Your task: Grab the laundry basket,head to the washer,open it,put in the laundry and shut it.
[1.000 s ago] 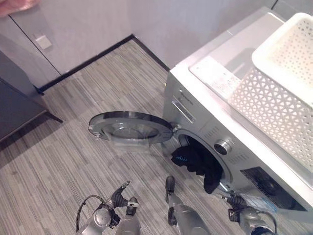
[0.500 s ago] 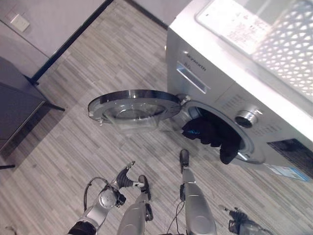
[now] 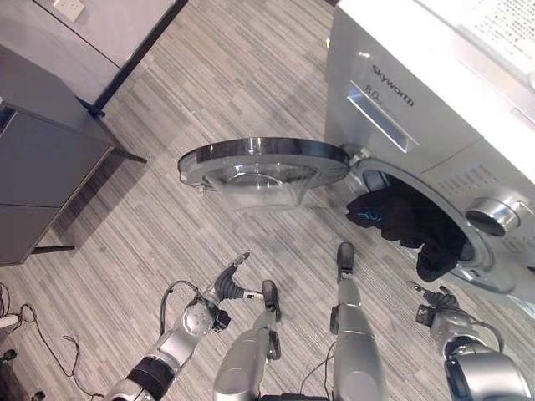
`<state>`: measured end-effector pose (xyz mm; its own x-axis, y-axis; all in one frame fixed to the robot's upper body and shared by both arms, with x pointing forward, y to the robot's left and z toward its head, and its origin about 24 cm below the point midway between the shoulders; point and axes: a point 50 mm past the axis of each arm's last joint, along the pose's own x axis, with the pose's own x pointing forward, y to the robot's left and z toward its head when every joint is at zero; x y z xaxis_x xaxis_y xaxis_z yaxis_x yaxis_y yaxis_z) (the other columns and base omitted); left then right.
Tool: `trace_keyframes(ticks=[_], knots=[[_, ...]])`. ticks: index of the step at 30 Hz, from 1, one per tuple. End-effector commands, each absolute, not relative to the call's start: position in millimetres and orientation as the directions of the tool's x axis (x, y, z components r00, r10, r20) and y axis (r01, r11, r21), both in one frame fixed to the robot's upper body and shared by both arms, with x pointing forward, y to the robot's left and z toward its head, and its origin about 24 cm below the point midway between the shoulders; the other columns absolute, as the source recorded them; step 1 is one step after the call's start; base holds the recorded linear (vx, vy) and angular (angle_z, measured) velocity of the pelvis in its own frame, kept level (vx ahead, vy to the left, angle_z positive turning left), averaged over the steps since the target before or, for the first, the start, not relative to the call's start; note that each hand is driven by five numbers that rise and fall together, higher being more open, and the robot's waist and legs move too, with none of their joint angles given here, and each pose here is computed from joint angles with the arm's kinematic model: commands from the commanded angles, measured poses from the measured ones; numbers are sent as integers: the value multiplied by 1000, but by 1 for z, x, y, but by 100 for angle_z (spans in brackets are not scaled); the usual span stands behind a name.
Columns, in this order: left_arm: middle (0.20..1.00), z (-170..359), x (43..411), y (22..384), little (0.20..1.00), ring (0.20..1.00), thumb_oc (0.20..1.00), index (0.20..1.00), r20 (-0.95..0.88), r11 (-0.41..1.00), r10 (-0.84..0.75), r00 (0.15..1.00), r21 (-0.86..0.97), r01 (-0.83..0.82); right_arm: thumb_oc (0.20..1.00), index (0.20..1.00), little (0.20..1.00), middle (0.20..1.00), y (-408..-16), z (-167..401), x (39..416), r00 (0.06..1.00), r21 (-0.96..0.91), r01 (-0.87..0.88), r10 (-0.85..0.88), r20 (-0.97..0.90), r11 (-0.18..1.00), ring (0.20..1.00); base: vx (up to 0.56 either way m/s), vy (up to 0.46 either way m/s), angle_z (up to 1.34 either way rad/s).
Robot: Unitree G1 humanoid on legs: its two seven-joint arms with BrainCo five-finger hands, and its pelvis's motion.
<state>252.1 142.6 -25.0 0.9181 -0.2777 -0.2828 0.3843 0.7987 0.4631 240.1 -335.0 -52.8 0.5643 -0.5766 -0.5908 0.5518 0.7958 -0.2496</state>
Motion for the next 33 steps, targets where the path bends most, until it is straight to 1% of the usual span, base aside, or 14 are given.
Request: trace_keyframes(ticks=[1, 7, 12, 16, 20, 21, 22, 24, 27, 28, 29, 31, 32, 33], knots=[[1000, -23, 249, 137, 1000, 1000, 1000, 1000, -248, 805, -300, 921, 452, 384, 1000, 1000, 1000, 1000, -344, -40, 248, 546, -275, 589, -625, -558, 760, 1000, -24, -17, 15], [1000, -14, 254, 134, 1000, 1000, 1000, 1000, -201, 831, -295, 934, 428, 355, 1000, 1000, 1000, 1000, -358, 1, 277, 595, -289, 624, -681, -427, 726, 1000, -14, -10, 3], [1000, -14, 252, 133, 1000, 1000, 1000, 1000, -197, 848, -290, 936, 400, 347, 1000, 1000, 1000, 1000, -383, 34, 283, 572, -308, 686, -751, -331, 659, 1000, -1, -15, 9], [1000, -9, 253, 128, 1000, 1000, 1000, 1000, -175, 850, -311, 934, 389, 356, 1000, 1000, 1000, 1000, -399, 62, 287, 545, -246, 758, -794, -268, 604, 1000, -2, -3, 1], [1000, -8, 253, 121, 1000, 1000, 1000, 1000, -166, 856, -331, 929, 362, 370, 1000, 1000, 1000, 1000, -396, 80, 301, 562, -61, 803, -786, -256, 593, 1000, -7, -11, 7], [1000, -7, 254, 121, 1000, 1000, 1000, 1000, -164, 856, -331, 929, 362, 369, 1000, 1000, 1000, 1000, -397, 81, 301, 563, -59, 802, -786, -255, 594, 1000, 0, 0, 0], [1000, -7, 254, 118, 1000, 1000, 1000, 1000, -163, 854, -338, 927, 360, 375, 1000, 1000, 1000, 1000, -389, 86, 310, 588, 46, 800, -766, -260, 599, 1000, 0, 0, 0], [1000, -5, 255, 115, 1000, 1000, 1000, 1000, -154, 849, -347, 925, 366, 380, 1000, 1000, 1000, 1000, -381, 93, 320, 605, 156, 796, -752, -261, 585, 1000, 5, -17, 11], [1000, -2, 255, 112, 1000, 1000, 1000, 1000, -135, 845, -361, 923, 370, 385, 1000, 1000, 1000, 1000, -374, 109, 333, 613, 367, 777, -748, -255, 511, 1000, 7, -15, 13], [1000, -1, 255, 112, 1000, 1000, 1000, 1000, -129, 848, -360, 924, 368, 382, 865, 865, 865, 865, -373, 114, 335, 609, 432, 767, -752, -253, 475, 865, -18, -10, 9], [1000, 1, 255, 111, 1000, 1000, 1000, 1000, -124, 850, -362, 924, 364, 382, 837, 837, 837, 837, -372, 122, 338, 608, 502, 746, -754, -249, 436, 837, 17, -13, 11], [1000, 4, 255, 110, 1000, 1000, 1000, 1000, -109, 852, -370, 923, 357, 384, 849, 849, 849, 849, -373, 134, 342, 596, 609, 707, -766, -242, 358, 849, 8, -31, 15], [1000, 4, 255, 110, 1000, 1000, 1000, 1000, -107, 852, -372, 922, 354, 385, 827, 827, 827, 827, -374, 141, 343, 591, 653, 684, -771, -237, 324, 827, -24, -27, 11], [1000, 5, 255, 110, 1000, 1000, 1000, 1000, -106, 852, -372, 922, 355, 385, 827, 827, 827, 827, -375, 141, 343, 591, 655, 683, -772, -236, 323, 827, -22, -31, 6]])
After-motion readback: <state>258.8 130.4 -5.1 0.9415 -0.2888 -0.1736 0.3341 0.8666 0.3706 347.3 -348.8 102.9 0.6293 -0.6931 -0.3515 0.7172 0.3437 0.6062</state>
